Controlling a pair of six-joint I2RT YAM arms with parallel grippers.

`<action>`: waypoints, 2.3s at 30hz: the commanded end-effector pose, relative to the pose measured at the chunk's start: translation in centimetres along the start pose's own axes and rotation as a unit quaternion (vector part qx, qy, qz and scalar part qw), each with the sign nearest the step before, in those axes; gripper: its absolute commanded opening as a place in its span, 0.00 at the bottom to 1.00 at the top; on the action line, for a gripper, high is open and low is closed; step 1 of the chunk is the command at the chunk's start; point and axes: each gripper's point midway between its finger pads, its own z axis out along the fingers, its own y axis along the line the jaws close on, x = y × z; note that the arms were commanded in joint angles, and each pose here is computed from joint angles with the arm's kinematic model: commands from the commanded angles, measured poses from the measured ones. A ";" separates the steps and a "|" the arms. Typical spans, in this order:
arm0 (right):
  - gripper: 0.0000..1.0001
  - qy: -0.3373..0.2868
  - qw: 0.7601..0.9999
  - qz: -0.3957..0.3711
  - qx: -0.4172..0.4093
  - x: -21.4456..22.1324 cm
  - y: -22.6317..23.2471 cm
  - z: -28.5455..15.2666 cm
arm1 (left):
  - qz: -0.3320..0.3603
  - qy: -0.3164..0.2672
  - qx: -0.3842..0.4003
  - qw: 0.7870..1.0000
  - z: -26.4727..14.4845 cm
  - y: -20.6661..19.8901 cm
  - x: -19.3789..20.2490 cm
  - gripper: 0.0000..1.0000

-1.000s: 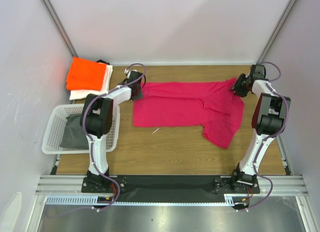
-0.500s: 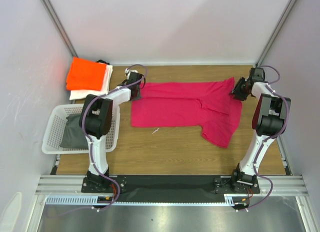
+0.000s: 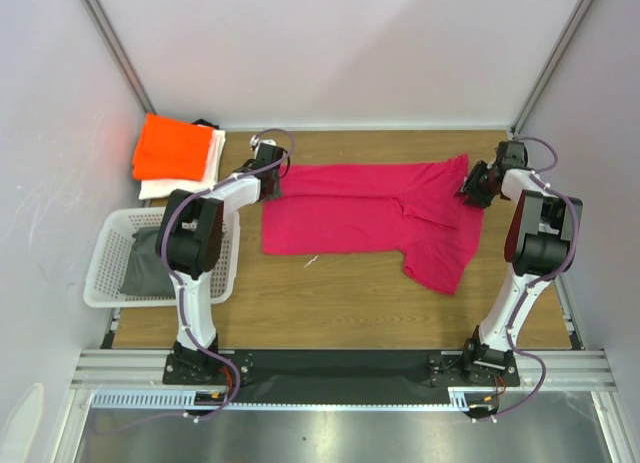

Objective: Fold and stack the t-shirts
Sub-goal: Fold the tshirt

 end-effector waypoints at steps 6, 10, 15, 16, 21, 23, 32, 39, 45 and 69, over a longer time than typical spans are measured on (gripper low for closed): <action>0.44 -0.007 1.000 -0.021 -0.013 -0.1 0.7 0.2 | -0.002 -0.029 0.007 1.000 -1.5 0.3 -2.1 0.00; 0.41 -0.006 1.000 -0.024 -0.014 0.1 0.9 0.6 | -0.002 -0.028 0.007 1.000 -1.5 0.3 -2.0 0.00; 0.38 0.002 1.000 -0.026 -0.011 0.3 0.7 1.2 | -0.003 -0.029 0.008 1.000 -1.6 0.5 -1.9 0.00; 0.38 0.002 1.000 -0.026 -0.010 0.3 0.7 1.2 | -0.003 -0.029 0.008 1.000 -1.6 0.5 -1.9 0.00; 0.38 0.006 1.000 -0.028 -0.006 0.5 0.6 1.5 | -0.005 -0.030 0.009 0.999 -1.6 0.6 -2.0 0.00; 0.38 0.009 1.000 -0.028 -0.006 0.7 0.6 1.7 | -0.007 -0.030 0.010 0.999 -1.6 0.7 -2.1 0.00; 0.01 0.005 0.999 -0.036 -0.004 0.4 0.7 1.6 | -0.008 -0.031 0.012 0.999 -1.6 0.7 -2.2 0.00; 0.00 -0.014 0.999 -0.044 0.018 -0.6 0.3 0.1 | -0.014 -0.034 0.006 0.999 -1.7 1.1 -2.5 0.00; 0.00 -0.028 0.999 -0.037 0.017 -1.3 0.3 -1.4 | -0.018 -0.034 0.005 0.999 -1.7 1.3 -2.5 0.00; 0.43 -0.029 0.999 -0.032 -0.003 -2.4 1.3 -3.8 | 0.011 -0.045 0.050 0.998 -3.6 0.4 -3.6 0.25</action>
